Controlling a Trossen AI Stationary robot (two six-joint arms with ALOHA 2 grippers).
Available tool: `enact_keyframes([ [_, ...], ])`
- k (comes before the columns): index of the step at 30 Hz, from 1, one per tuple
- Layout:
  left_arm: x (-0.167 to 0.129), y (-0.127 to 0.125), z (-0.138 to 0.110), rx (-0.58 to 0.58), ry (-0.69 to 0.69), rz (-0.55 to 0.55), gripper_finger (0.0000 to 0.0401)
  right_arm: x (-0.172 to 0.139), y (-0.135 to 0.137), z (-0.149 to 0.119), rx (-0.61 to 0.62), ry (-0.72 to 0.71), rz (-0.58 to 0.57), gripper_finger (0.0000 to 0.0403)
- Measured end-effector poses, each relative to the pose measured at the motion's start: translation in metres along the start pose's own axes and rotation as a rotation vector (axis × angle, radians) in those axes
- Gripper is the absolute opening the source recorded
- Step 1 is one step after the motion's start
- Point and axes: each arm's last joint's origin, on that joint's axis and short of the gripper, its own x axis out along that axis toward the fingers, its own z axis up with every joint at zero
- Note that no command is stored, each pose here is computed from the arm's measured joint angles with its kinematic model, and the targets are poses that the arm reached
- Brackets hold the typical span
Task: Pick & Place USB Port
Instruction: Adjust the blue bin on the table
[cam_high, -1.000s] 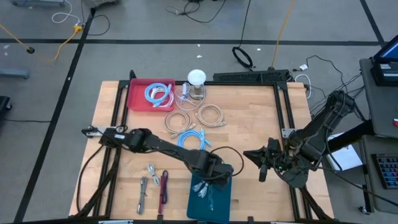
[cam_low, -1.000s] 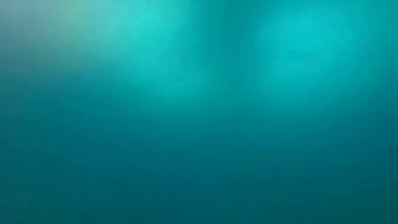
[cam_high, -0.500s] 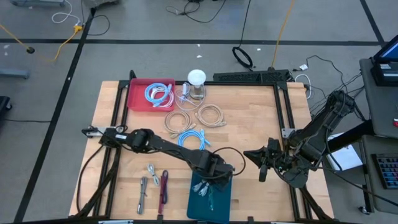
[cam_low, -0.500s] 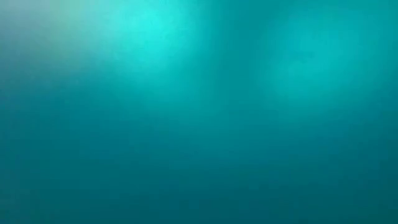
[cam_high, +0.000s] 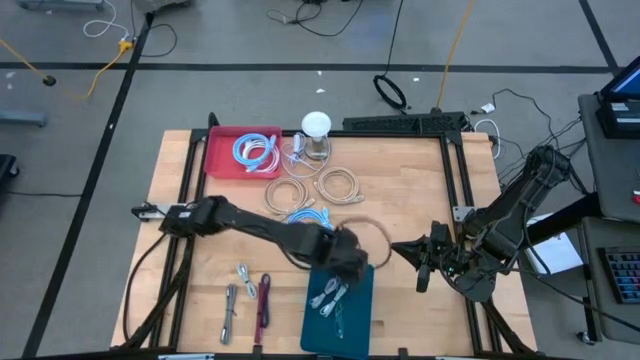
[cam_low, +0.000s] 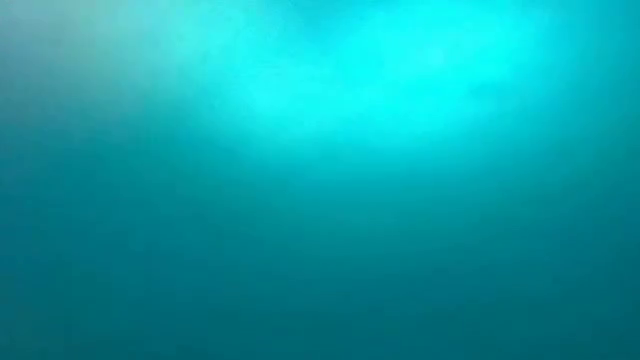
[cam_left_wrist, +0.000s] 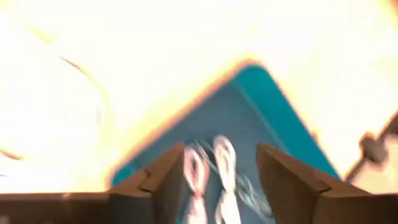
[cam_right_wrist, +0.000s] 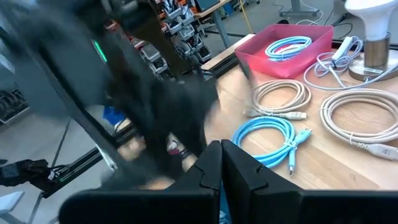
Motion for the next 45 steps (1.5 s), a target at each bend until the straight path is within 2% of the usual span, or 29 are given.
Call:
enact_keyframes([
  [3, -0.012, 0.012, 0.018, -0.012, -0.077, 0.035, 0.0124, 0.000, 0.000, 0.000, 0.000, 0.000, 0.000, 0.0000],
  [5, -0.006, 0.020, 0.029, 0.020, -0.062, 0.060, 0.0046, 0.000, 0.000, 0.000, 0.000, -0.001, 0.001, 0.0000],
  [6, 0.002, 0.023, 0.033, 0.034, -0.046, 0.070, 0.0024, 0.000, 0.000, 0.000, 0.000, -0.001, 0.002, 0.0000],
  [9, 0.025, 0.033, 0.044, 0.042, 0.032, 0.076, 0.0006, 0.000, 0.001, 0.000, 0.004, -0.002, 0.003, 0.0000],
  [14, 0.059, 0.049, 0.049, 0.050, 0.170, 0.146, 0.0002, 0.000, 0.001, 0.000, 0.014, 0.001, 0.007, 0.0000],
  [18, 0.071, 0.059, 0.046, 0.056, 0.242, 0.225, 0.0001, -0.002, 0.002, -0.001, 0.019, 0.005, 0.019, 0.0000],
  [22, 0.081, 0.057, 0.040, 0.063, 0.298, 0.221, 0.0001, -0.003, 0.002, -0.001, 0.017, 0.007, 0.022, 0.0000],
  [30, 0.084, 0.046, 0.016, 0.106, 0.341, 0.252, 0.0001, -0.003, 0.002, -0.001, 0.000, 0.007, 0.021, 0.0000],
  [40, 0.085, 0.042, 0.005, 0.103, 0.352, 0.285, 0.0000, -0.003, 0.002, -0.001, -0.008, 0.007, 0.021, 0.0000],
  [45, 0.076, 0.053, 0.005, 0.115, 0.352, 0.410, 0.0000, -0.003, 0.002, -0.001, -0.006, 0.007, 0.021, 0.0000],
])
